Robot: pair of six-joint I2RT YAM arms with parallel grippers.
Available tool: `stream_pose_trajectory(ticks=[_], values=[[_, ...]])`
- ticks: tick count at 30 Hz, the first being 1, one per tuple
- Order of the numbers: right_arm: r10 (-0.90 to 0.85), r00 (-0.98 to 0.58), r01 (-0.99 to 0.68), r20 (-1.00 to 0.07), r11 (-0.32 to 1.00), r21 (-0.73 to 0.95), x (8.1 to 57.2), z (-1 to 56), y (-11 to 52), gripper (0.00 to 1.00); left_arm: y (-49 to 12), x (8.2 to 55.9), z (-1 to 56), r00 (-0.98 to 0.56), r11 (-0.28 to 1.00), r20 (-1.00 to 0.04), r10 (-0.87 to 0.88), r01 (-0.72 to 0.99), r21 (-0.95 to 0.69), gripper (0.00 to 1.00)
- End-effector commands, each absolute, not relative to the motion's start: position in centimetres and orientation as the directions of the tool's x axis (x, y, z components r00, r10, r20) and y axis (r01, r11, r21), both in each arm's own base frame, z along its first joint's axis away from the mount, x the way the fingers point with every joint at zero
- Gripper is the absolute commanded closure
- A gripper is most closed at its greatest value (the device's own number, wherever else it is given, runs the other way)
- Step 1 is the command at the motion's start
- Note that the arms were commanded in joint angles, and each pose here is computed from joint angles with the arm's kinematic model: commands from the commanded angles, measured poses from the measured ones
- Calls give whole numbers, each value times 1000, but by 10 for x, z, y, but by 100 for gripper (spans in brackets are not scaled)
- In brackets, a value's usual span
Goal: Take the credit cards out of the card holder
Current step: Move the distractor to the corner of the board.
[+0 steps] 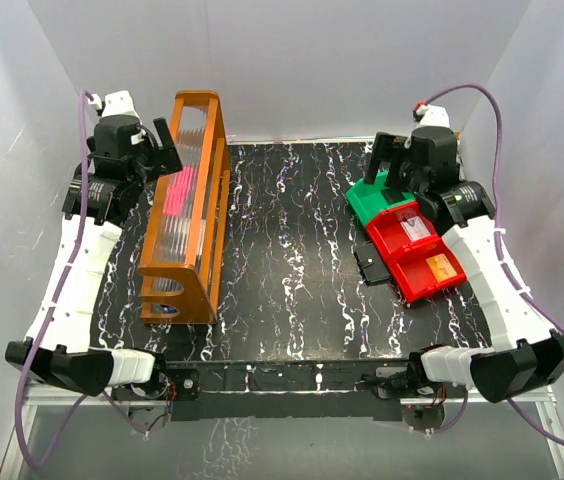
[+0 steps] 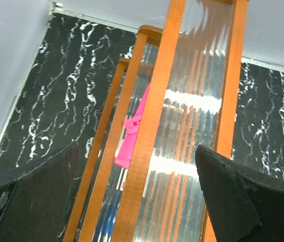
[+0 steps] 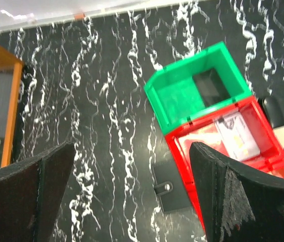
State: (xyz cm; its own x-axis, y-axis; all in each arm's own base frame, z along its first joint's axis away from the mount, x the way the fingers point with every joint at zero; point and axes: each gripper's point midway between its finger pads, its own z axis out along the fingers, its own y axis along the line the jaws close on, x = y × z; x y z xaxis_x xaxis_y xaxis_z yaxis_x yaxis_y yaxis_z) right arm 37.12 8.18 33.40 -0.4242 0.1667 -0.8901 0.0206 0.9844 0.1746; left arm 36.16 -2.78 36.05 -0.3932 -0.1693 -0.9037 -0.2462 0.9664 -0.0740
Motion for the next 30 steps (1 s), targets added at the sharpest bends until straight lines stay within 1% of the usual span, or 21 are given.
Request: stream_pose_trajectory(ticks=[1, 4, 6, 11, 16, 20, 23, 27, 30], values=[[248, -399, -20, -883, 960, 278, 354, 334, 83, 2, -56, 363, 381, -343, 978, -916, -206, -45, -203, 1], [277, -434, -26, -857, 947, 319, 341, 315, 82, 2, -82, 372, 389, -336, 944, -901, -274, 85, -318, 1], [299, -454, -29, -840, 937, 349, 332, 304, 82, 2, -105, 374, 393, -366, 908, -884, -291, 187, -376, 1], [345, -482, -49, -805, 907, 418, 315, 286, 86, 2, -167, 367, 394, -446, 846, -879, -170, 391, -362, 1], [379, -500, -69, -779, 879, 471, 303, 278, 90, 2, -231, 354, 385, -503, 769, -863, -46, 534, -352, 1], [399, -510, -80, -762, 860, 503, 298, 275, 94, 2, -275, 343, 367, -532, 728, -845, 53, 600, -333, 1], [410, -518, -84, -750, 849, 522, 296, 273, 97, 2, -299, 336, 339, -562, 727, -817, 130, 615, -307, 1], [421, -534, -82, -734, 838, 540, 294, 269, 99, 2, -324, 324, 291, -614, 714, -750, 247, 638, -288, 1], [428, -546, -74, -720, 832, 550, 294, 264, 101, 2, -335, 320, 251, -654, 732, -689, 313, 628, -264, 1]])
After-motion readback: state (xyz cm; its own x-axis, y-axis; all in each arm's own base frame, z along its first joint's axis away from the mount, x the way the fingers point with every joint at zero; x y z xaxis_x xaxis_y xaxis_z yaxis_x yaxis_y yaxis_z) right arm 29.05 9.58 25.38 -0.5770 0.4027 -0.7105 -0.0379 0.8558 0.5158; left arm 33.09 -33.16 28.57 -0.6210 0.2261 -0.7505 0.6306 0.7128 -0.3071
